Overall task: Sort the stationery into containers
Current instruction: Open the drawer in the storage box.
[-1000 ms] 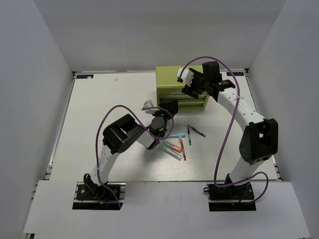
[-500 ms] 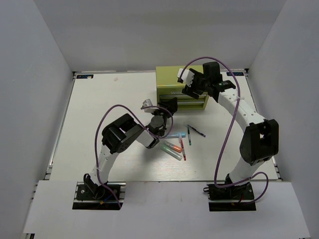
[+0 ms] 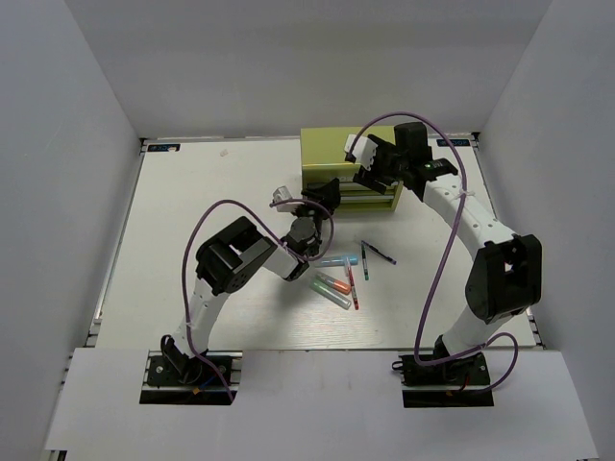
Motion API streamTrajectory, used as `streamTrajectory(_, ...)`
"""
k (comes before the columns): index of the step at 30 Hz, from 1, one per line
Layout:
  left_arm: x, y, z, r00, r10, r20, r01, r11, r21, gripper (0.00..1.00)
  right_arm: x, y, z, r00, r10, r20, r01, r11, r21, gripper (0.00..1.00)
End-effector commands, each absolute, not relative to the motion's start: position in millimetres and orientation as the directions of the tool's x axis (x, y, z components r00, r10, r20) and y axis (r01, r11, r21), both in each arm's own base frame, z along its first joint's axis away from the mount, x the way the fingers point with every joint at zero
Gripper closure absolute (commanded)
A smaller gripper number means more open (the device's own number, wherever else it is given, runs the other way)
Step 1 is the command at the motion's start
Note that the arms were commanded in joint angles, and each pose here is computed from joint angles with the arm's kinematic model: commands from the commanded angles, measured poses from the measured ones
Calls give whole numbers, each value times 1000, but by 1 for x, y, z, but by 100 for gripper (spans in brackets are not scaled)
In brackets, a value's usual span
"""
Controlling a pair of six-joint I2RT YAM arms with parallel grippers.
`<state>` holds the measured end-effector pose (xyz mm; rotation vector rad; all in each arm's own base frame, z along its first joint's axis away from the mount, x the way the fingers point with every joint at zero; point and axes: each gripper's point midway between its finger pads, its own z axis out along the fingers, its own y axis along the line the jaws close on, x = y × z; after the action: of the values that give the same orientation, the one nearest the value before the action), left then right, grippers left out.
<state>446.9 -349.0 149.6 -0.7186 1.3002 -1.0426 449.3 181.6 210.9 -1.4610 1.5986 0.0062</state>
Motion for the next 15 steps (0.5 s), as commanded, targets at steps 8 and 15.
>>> streamTrajectory(8, 439, -323, 215, 46, -994, -99, 405, 109, -908, 39, 433, 167, 195, 61, -789, -611, -824, 306, -477, 27)
streamTrajectory(15, 445, -320, 213, 59, -995, -84, 403, 100, -910, 41, 433, 165, 195, 60, -791, -609, -823, 307, -479, 27)
